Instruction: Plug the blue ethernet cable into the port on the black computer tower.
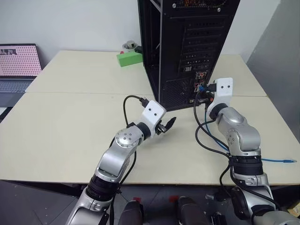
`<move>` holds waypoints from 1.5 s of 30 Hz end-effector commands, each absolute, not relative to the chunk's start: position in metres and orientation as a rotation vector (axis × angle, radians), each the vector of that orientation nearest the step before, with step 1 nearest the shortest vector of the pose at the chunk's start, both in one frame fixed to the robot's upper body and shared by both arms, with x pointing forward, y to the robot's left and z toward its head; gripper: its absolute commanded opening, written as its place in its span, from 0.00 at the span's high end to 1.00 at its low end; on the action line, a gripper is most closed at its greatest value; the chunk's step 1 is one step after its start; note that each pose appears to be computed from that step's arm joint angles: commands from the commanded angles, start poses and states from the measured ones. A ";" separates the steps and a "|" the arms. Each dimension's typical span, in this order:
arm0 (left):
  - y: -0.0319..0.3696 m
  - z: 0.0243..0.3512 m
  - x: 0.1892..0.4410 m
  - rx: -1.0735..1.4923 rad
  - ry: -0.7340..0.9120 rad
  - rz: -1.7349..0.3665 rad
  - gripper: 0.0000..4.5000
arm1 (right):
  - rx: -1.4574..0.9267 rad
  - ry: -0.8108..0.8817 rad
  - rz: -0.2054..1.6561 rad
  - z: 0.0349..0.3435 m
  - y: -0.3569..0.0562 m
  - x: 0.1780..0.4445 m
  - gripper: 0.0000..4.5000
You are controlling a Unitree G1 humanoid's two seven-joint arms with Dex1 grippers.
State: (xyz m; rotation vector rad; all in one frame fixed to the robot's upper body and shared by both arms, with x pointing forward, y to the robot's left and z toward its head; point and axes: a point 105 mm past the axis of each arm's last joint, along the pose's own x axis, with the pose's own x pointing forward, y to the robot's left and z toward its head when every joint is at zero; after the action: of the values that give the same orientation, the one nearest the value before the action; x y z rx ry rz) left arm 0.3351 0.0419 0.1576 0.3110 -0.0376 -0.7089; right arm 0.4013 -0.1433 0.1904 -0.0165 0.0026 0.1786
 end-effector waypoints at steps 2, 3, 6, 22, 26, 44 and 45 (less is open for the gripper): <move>0.034 0.172 0.328 0.313 -0.106 -0.733 0.23 | -0.038 -0.104 0.216 0.222 -0.134 0.399 1.00; 0.034 0.172 0.328 0.313 -0.105 -0.733 0.23 | -0.046 -0.104 0.229 0.222 -0.131 0.398 1.00; 0.034 0.171 0.328 0.313 -0.105 -0.733 0.23 | -0.054 -0.099 0.235 0.219 -0.130 0.397 1.00; 0.034 0.170 0.329 0.315 -0.100 -0.735 0.23 | -0.049 -0.075 0.251 0.213 -0.126 0.391 1.00; 0.034 0.169 0.328 0.317 -0.099 -0.737 0.23 | -0.042 -0.067 0.243 0.210 -0.127 0.391 1.00; 0.034 0.169 0.328 0.321 -0.096 -0.741 0.23 | -0.006 -0.046 0.209 0.207 -0.134 0.393 1.00; 0.034 0.169 0.328 0.321 -0.097 -0.741 0.23 | -0.005 -0.045 0.209 0.207 -0.134 0.393 1.00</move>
State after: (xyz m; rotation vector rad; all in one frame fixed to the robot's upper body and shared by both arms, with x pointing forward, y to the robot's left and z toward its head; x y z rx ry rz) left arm 0.3327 0.0381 0.1548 0.3117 -0.0327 -0.7281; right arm 0.3957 -0.1335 0.1937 -0.0182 0.0048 0.2087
